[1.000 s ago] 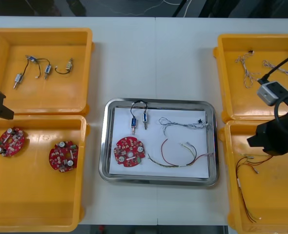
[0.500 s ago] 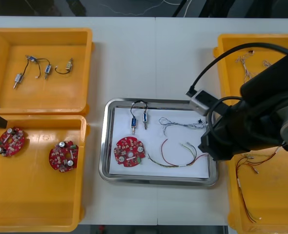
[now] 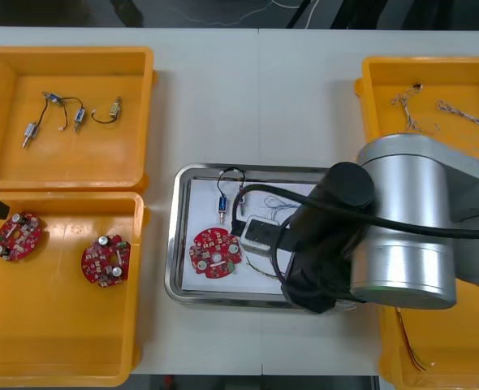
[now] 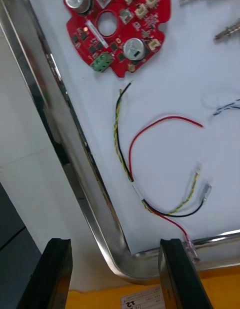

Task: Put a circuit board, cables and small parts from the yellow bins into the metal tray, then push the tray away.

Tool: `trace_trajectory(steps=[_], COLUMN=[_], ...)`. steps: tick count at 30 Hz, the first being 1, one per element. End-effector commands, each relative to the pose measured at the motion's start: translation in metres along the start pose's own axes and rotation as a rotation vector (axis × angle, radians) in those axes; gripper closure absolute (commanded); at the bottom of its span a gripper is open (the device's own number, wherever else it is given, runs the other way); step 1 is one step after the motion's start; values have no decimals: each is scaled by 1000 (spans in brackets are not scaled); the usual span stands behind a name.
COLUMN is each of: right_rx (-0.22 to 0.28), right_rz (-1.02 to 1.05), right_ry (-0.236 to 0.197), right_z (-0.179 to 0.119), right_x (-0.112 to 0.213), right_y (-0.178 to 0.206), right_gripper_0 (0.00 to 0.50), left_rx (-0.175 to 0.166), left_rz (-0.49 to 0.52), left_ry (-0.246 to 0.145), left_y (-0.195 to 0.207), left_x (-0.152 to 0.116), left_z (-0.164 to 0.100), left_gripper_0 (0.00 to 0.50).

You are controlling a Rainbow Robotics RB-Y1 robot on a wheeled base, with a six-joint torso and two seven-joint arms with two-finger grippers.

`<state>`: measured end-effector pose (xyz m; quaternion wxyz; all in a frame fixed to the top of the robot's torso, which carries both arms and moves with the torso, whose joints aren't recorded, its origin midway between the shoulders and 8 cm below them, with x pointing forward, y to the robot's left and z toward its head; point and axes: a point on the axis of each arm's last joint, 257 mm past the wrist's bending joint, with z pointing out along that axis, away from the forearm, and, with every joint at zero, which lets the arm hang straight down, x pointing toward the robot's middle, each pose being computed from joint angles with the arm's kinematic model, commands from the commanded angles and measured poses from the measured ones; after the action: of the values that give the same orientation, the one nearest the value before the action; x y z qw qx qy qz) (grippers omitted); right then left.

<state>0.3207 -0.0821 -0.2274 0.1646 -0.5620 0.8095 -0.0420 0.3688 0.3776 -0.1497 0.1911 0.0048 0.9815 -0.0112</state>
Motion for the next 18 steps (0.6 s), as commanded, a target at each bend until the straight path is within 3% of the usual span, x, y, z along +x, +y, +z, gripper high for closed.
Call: trace_trajectory(steps=[1, 6, 14, 18], right_rx=[-6, -11, 47, 29], right_rz=[-206, -317, -442, -443], right_ry=[-26, -18, 21, 47], right_z=[4, 15, 37, 51], right_x=[-26, -32, -28, -23], right_y=[9, 15, 29, 39], right_gripper_0=[0, 0, 0, 0], left_rx=[-3, -3, -3, -3], left_rz=[4, 4, 4, 4], left_ry=[-24, -24, -24, -24], left_y=[0, 0, 0, 0], left_x=[0, 0, 0, 0], left_z=[-5, -5, -5, -5], left_gripper_0=[0, 0, 0, 0])
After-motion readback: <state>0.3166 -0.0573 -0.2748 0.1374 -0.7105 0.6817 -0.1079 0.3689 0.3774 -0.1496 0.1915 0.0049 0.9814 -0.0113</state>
